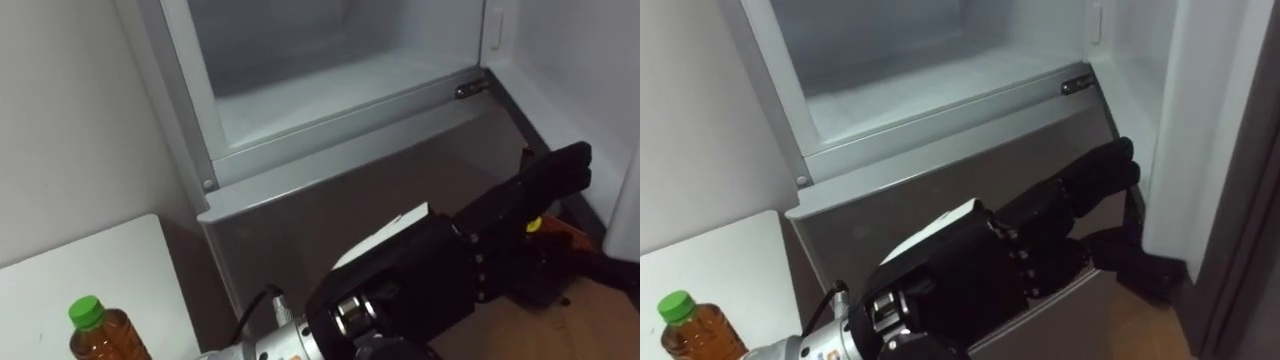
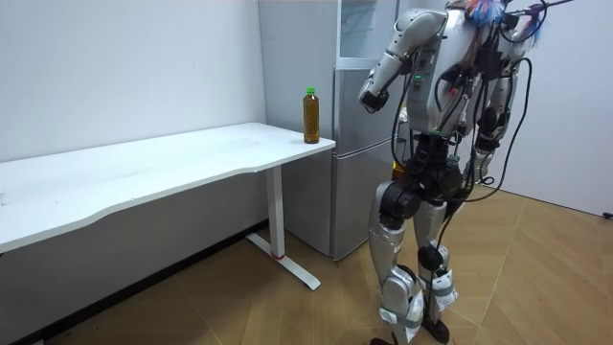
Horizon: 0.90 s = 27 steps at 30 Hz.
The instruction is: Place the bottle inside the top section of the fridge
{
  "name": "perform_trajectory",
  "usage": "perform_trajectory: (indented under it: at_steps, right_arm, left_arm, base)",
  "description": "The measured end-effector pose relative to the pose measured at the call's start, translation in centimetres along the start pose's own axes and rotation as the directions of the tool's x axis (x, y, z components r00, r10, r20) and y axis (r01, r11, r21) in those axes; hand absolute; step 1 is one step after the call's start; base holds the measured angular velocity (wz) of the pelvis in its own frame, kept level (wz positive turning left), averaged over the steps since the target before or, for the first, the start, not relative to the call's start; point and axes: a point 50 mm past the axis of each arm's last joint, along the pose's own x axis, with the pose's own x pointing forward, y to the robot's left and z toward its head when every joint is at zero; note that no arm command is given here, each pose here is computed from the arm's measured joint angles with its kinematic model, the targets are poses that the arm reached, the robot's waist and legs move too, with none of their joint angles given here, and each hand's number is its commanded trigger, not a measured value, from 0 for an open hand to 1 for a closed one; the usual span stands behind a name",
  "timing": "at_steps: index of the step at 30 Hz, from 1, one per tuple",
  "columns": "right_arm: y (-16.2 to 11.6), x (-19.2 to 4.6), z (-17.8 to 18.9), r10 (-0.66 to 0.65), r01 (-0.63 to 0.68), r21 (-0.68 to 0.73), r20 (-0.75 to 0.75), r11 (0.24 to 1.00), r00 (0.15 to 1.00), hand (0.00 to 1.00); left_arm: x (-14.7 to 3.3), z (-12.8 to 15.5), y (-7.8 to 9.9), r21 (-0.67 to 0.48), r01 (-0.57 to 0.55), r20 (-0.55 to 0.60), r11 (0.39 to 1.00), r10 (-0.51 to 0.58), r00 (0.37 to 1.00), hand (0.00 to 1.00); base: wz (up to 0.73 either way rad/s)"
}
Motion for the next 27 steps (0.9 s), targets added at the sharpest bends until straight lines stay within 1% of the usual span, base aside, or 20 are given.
perform_trajectory:
  at_steps: [5, 14, 18, 20, 27]
  right_arm:
    - [-0.1, 0.0, 0.2, -0.004, 0.004, -0.004, 0.003, 1.000, 1.000, 0.00]
    - [-0.5, -0.1, 0.3, -0.012, 0.012, -0.012, 0.002, 1.000, 1.000, 0.00]
    - [-0.6, -0.2, 0.1, -0.017, 0.017, -0.009, -0.002, 1.000, 1.000, 0.00]
    - [-0.7, -0.2, 0.1, -0.019, 0.019, -0.004, -0.003, 1.000, 1.000, 0.00]
    - [-1.4, -0.5, 0.0, -0.036, 0.036, -0.002, -0.008, 0.999, 0.999, 0.00]
  left_arm:
    - [0.1, 0.0, 0.0, -0.001, -0.001, 0.004, 1.000, 0.001, 1.000, 0.00]
    - [0.7, -0.2, -0.2, -0.012, 0.019, 0.007, 1.000, -0.019, 1.000, 0.00]
    - [1.1, -0.5, 0.4, -0.011, 0.024, -0.015, 1.000, -0.025, 1.000, 0.00]
    - [1.3, -0.3, 0.5, -0.005, 0.033, -0.014, 0.999, -0.033, 0.999, 0.00]
    - [2.3, -0.2, -0.1, 0.004, 0.087, -0.018, 0.996, -0.087, 0.996, 0.00]
  base:
    - [-0.17]
    - [-0.14]
    - [-0.04]
    - [-0.06]
    - [-0.07]
